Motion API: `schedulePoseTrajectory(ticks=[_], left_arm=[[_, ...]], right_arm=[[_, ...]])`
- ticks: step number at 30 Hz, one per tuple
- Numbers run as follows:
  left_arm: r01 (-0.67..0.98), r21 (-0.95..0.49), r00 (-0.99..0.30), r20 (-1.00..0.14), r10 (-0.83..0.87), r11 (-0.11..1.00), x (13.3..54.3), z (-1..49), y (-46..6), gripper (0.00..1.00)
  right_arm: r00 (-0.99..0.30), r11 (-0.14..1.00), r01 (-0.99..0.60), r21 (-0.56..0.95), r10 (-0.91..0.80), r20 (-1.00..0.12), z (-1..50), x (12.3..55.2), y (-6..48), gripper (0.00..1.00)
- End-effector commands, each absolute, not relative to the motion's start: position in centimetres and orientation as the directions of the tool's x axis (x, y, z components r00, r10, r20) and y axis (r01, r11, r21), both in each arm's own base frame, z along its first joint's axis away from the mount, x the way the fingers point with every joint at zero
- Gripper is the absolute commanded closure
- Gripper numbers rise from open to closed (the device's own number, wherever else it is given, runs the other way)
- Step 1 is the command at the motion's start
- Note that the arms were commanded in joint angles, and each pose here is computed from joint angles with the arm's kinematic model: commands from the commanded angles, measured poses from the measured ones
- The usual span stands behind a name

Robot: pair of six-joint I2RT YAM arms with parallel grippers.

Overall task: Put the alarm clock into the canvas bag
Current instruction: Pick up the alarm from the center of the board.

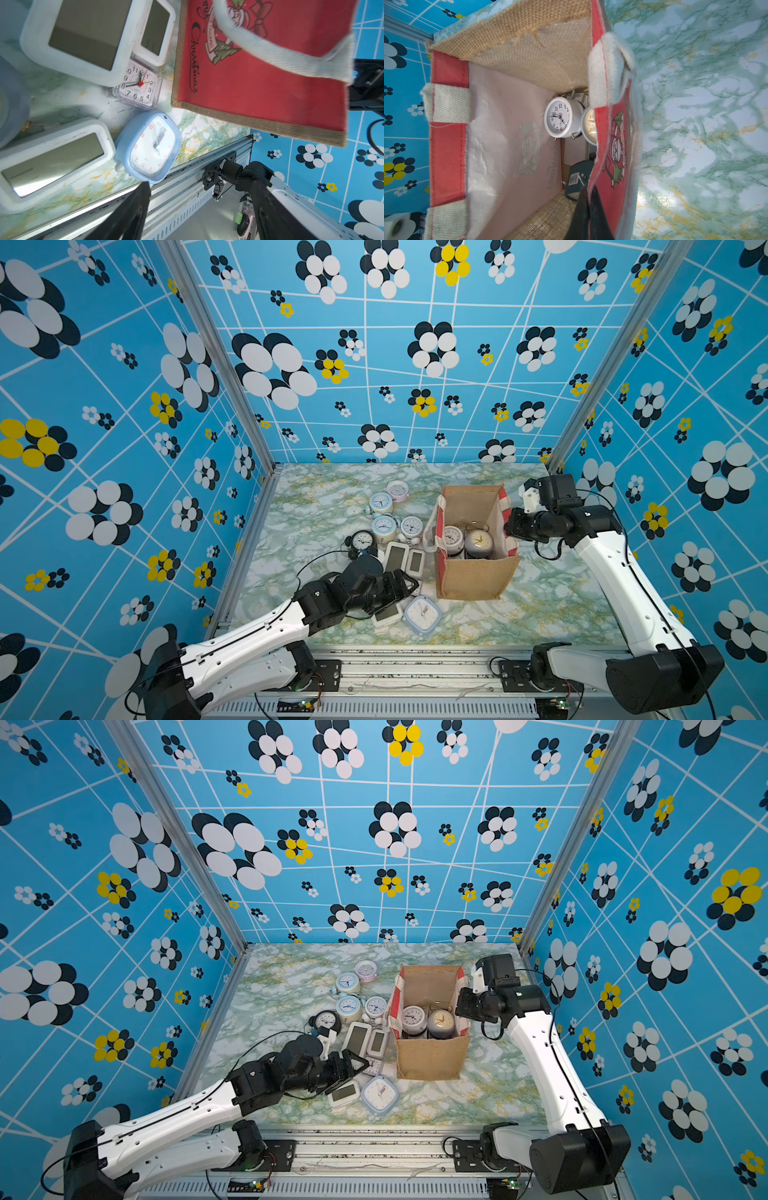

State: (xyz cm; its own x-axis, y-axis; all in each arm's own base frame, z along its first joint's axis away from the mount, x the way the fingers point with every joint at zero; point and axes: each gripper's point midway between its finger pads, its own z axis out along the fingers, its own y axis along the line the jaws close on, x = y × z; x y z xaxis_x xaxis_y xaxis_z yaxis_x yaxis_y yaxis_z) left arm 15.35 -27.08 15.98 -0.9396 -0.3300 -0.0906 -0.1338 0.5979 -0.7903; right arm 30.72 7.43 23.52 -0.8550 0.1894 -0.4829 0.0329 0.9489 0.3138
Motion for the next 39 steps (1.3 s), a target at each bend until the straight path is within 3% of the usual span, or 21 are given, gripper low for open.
schedulePoseTrajectory(ticks=[1, 17, 39], left_arm=[[-0.230, -0.826, -0.915, 0.004, -0.403, 0.514, 15.0, 15.2, -27.8, 0.20], [-0.390, -0.790, -0.871, 0.151, -0.467, 0.472, 12.1, 7.0, -28.1, 0.14], [-0.363, -0.813, -0.873, 0.126, -0.472, 0.456, 13.0, 2.6, -29.6, 0.20]], right_arm=[[-0.850, 0.944, -0.007, 0.330, 0.168, -0.499, 24.0, 31.0, 7.9, 1.00], [-0.842, 0.938, -0.031, 0.345, 0.162, -0.515, 24.6, 30.3, 8.3, 1.00], [-0.844, 0.945, -0.042, 0.325, 0.140, -0.517, 24.6, 29.7, 8.0, 1.00]])
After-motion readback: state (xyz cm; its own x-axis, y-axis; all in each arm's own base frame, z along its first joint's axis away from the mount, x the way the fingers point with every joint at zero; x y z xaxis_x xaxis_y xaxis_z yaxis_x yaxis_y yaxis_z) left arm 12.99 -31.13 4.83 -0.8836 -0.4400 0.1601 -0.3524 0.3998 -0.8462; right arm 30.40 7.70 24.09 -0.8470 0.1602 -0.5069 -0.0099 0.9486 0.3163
